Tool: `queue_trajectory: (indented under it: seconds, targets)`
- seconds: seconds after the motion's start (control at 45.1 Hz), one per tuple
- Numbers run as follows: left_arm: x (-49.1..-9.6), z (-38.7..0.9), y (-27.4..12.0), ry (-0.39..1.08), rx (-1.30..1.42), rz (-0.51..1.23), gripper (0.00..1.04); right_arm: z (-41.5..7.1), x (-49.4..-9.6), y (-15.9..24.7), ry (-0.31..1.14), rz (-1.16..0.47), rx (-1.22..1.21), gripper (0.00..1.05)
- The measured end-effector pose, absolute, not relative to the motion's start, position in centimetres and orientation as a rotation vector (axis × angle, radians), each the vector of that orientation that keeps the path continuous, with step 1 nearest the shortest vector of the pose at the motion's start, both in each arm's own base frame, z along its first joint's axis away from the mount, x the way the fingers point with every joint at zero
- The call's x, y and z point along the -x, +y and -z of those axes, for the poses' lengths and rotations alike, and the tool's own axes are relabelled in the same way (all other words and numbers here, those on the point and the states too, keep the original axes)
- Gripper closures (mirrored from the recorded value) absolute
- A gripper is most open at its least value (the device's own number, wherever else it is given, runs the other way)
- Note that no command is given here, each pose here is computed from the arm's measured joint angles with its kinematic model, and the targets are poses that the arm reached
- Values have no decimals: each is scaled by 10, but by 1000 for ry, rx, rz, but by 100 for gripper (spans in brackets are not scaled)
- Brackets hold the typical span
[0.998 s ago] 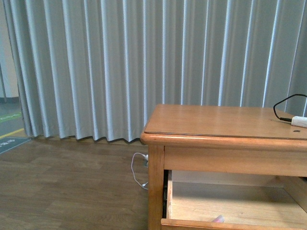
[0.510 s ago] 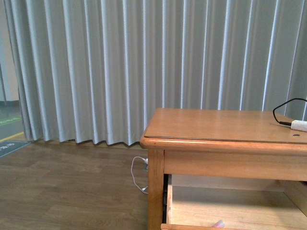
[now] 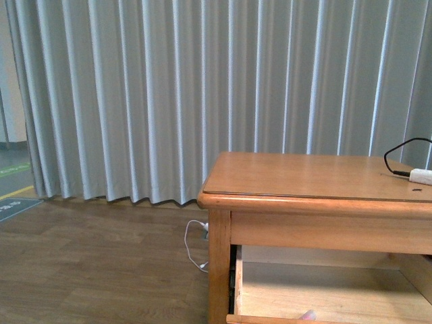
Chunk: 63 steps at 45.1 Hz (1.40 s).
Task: Place pink marker in drawer with both arms
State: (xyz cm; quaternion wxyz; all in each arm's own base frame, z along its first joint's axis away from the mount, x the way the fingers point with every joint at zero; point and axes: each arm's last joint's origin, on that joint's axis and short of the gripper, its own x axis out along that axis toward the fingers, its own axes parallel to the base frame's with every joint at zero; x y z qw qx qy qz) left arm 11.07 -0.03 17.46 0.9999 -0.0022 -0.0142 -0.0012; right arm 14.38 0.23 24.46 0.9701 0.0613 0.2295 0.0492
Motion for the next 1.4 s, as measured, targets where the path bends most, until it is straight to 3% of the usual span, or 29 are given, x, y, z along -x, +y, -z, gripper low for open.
queue_trajectory:
  seconds: [0.599, 0.665, 0.732, 0.776, 0.887, 0.998, 1.109, 1.397]
  targets:
    - [-97, -171, 0, -19, 6, 3, 100, -245, -144, 2, 462, -99, -123, 9]
    - [-97, -171, 0, -19, 5, 3, 90, -245, -144, 2, 450, -85, -118, 9]
    - [-97, -171, 0, -19, 5, 3, 77, -243, -144, 3, 295, 45, -72, 9]
    - [-97, -171, 0, -20, 5, 2, 70, -241, -144, 4, 267, 97, -48, 9]
    - [-97, -171, 0, -20, 5, 2, 52, -230, -145, 3, 335, 119, 4, 9]
    - [-97, -171, 0, -20, 5, 2, 25, -209, -156, 4, 433, 73, 44, 9]
    - [-97, -171, 0, -20, 4, 3, 5, -187, -169, 5, 468, 22, 54, 9]
    - [-97, -171, 0, -20, 4, 3, 6, -136, -195, 5, 467, -11, 58, 9]
